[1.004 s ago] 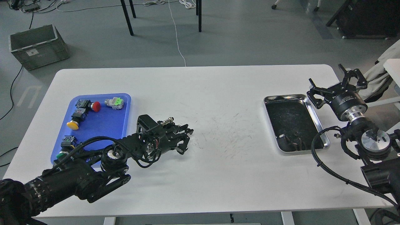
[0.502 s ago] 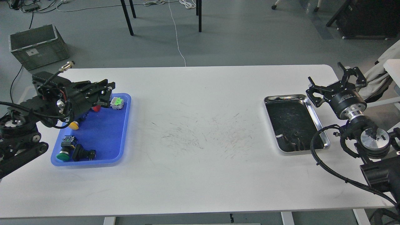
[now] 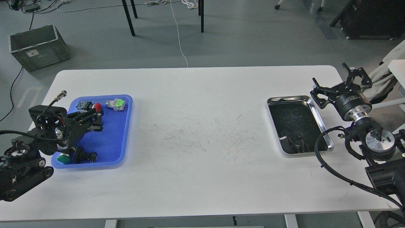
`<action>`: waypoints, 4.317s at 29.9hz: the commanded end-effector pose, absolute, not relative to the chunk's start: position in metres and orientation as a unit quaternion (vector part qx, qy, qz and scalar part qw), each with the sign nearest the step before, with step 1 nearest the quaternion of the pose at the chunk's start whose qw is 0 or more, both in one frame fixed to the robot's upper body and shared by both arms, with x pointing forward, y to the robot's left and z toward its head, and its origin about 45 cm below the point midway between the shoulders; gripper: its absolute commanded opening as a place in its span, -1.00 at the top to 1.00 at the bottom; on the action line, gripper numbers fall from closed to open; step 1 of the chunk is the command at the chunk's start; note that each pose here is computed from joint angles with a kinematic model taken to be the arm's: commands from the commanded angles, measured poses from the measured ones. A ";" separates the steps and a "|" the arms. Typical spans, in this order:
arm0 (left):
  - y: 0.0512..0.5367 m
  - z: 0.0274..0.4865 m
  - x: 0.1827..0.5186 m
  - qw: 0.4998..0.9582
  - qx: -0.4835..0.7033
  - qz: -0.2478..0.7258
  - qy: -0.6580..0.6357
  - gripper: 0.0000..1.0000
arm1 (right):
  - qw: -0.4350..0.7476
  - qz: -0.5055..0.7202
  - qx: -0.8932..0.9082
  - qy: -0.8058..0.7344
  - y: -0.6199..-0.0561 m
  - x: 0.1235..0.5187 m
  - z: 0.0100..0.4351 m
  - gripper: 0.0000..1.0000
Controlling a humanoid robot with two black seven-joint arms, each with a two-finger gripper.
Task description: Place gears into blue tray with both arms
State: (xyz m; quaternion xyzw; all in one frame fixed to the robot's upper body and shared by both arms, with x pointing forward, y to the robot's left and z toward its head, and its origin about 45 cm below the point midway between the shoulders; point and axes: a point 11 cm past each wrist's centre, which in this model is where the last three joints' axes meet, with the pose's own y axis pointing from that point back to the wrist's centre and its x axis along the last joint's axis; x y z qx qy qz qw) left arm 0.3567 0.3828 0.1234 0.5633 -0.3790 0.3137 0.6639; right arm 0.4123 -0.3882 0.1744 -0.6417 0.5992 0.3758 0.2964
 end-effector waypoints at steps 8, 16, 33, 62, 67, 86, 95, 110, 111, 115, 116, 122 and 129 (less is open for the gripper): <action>0.386 0.096 0.355 0.660 0.583 0.315 -0.354 0.73 | 0.295 0.376 -0.640 0.601 -0.390 0.412 0.173 -0.92; 0.383 0.094 0.356 0.660 0.582 0.317 -0.353 -0.02 | 0.296 0.376 -0.640 0.601 -0.390 0.412 0.173 -0.92; 0.371 0.253 0.461 0.661 0.374 0.578 -0.298 -0.95 | 0.281 0.364 -0.672 0.580 -0.367 0.430 0.194 -0.92; 0.308 0.232 0.483 0.765 -0.085 0.605 0.204 -0.96 | 0.011 0.156 -0.841 0.518 -0.316 0.422 0.294 -0.92; 0.307 0.228 0.482 0.766 -0.077 0.606 0.201 -0.96 | -0.207 -0.020 -0.853 0.479 -0.330 0.390 0.287 -0.93; 0.301 0.216 0.477 0.774 -0.050 0.605 0.182 -0.96 | -0.582 -0.253 -0.728 0.260 -0.381 0.325 0.178 -0.96; 0.296 0.216 0.477 0.774 -0.052 0.604 0.184 -0.96 | -0.599 -0.257 -0.721 0.235 -0.369 0.328 0.138 -0.94; 0.296 0.217 0.478 0.774 -0.054 0.604 0.183 -0.96 | -0.600 -0.266 -0.725 0.209 -0.351 0.332 0.123 -0.79; 0.296 0.217 0.478 0.774 -0.054 0.604 0.183 -0.96 | -0.602 -0.267 -0.724 0.206 -0.351 0.331 0.122 -0.75; 0.296 0.216 0.478 0.774 -0.053 0.604 0.183 -0.96 | -0.601 -0.273 -0.723 0.203 -0.349 0.334 0.125 -0.62; 0.296 0.216 0.477 0.774 -0.053 0.603 0.184 -0.96 | -0.601 -0.274 -0.723 0.203 -0.348 0.335 0.126 -0.60; 0.296 0.216 0.477 0.774 -0.053 0.604 0.184 -0.96 | -0.600 -0.278 -0.723 0.201 -0.345 0.339 0.127 -0.44; 0.296 0.216 0.478 0.774 -0.054 0.604 0.184 -0.96 | -0.616 -0.291 -0.712 0.169 -0.346 0.339 0.125 -0.07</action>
